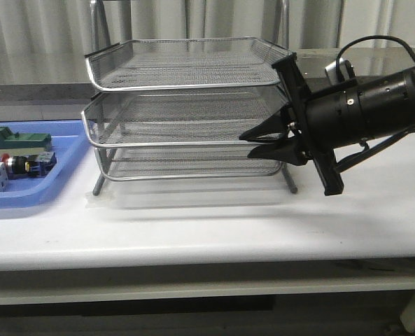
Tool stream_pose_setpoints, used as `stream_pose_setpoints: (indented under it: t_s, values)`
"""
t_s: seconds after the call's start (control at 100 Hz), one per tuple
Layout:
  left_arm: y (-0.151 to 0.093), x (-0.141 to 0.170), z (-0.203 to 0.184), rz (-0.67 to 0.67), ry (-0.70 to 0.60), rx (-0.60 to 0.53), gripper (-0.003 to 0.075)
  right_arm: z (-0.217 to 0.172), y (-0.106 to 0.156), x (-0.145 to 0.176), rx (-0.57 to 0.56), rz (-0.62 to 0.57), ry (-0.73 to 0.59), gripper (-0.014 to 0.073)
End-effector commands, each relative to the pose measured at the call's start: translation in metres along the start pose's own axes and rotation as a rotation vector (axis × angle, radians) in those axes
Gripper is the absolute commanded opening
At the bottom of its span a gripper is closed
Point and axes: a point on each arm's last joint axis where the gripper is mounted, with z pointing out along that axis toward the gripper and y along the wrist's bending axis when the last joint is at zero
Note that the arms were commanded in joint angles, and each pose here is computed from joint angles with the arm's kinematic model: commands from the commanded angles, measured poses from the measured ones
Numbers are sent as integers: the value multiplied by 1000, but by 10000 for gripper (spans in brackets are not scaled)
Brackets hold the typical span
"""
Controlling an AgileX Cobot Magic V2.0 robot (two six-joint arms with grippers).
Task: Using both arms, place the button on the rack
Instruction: 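Grip the middle tier edge with the right gripper and pull it outward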
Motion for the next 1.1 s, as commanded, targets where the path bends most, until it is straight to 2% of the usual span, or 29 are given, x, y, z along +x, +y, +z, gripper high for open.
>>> stream_pose_setpoints:
  t_s: [0.0,0.32,0.67,0.92,1.02,1.09]
  values:
    - [-1,9,-1,-6,-60,5,-21,-7,15,7,-110,-19,-9,116]
    - [-1,9,-1,-6,-60,5,-21,-18,-7,38,-84,-26,54,116]
    - [-1,9,-1,-6,-60,5,-21,-40,-18,71,-57,-22,95,116]
    - [-1,9,-1,-6,-60,5,-21,-43,-25,80,-44,-30,113,116]
    - [-1,9,-1,-6,-60,5,-21,-43,-24,80,-54,-39,116,135]
    - [-1,9,-1,-6,-60,5,-21,-43,-23,80,-65,-40,121,179]
